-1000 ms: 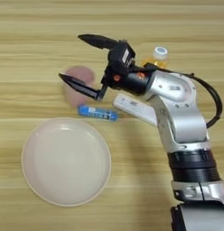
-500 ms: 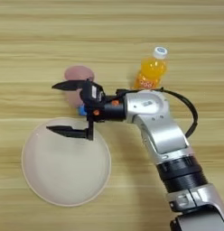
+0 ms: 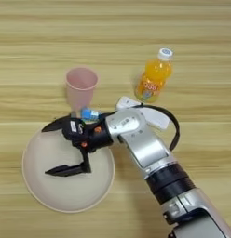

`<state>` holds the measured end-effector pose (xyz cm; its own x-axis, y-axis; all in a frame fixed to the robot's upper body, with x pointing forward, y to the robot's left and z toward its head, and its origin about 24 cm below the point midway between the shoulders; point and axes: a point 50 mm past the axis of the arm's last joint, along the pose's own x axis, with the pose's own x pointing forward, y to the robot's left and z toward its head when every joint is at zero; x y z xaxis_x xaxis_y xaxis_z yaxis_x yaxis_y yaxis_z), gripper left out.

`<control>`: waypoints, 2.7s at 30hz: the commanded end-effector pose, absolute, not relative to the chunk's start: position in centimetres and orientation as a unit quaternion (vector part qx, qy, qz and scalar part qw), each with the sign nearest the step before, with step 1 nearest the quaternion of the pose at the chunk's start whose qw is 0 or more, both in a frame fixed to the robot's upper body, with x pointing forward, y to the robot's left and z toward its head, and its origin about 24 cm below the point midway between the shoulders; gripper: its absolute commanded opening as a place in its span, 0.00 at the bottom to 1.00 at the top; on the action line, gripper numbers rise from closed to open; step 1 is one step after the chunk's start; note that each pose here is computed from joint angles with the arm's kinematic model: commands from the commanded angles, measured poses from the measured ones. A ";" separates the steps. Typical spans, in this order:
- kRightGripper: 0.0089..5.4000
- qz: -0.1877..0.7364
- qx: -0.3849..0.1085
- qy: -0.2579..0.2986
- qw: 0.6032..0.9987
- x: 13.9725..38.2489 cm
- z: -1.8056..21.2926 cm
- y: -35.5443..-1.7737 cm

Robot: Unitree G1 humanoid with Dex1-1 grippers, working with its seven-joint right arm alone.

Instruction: Move the objects on the table

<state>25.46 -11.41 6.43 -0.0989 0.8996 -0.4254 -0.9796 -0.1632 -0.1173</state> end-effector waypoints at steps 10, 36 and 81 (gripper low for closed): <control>1.00 0.739 -0.257 0.110 0.613 27.2 7.3 -10.7; 1.00 0.738 -0.249 0.091 0.620 28.0 5.9 -5.7; 1.00 0.693 -0.167 0.029 0.701 29.0 7.0 3.1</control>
